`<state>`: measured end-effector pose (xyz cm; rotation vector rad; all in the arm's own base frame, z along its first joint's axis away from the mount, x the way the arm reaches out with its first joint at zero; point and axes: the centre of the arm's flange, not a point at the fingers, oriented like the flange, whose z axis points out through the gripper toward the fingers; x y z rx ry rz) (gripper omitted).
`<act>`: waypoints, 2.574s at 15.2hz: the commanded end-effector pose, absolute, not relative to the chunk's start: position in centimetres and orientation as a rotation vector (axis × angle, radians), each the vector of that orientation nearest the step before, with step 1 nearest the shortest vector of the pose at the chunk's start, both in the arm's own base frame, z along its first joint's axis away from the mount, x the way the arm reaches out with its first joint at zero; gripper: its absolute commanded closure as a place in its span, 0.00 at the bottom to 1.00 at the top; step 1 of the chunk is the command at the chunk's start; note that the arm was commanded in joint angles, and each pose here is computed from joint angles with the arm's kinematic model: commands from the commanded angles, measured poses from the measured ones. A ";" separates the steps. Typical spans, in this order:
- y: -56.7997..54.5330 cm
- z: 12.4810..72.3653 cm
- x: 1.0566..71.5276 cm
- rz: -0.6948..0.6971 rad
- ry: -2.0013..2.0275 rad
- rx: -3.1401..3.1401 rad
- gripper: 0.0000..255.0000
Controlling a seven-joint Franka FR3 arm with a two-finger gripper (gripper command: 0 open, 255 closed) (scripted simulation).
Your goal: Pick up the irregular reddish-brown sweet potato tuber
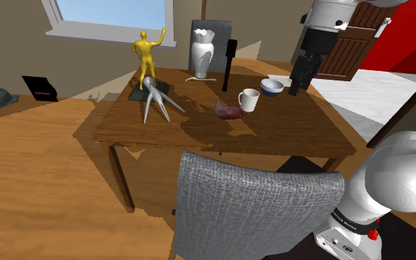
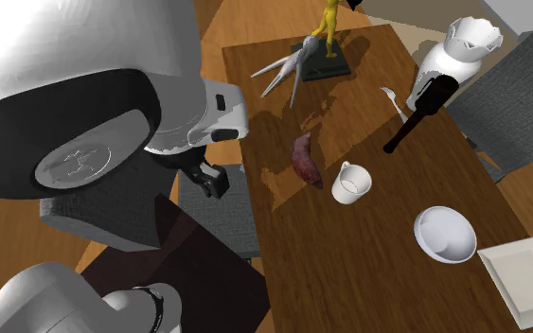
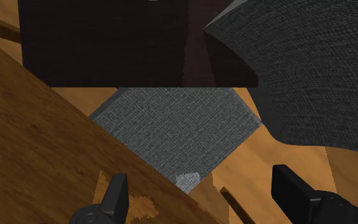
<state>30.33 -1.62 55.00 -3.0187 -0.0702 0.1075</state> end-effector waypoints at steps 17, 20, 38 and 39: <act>-9.6 41.7 44.0 0.031 -0.748 -2.929 0.00; -10.3 39.3 47.0 0.017 -0.872 -2.896 0.00; -10.7 27.6 58.1 -0.035 -1.296 -2.738 0.00; -10.7 27.3 58.1 -0.035 -1.296 -2.738 0.00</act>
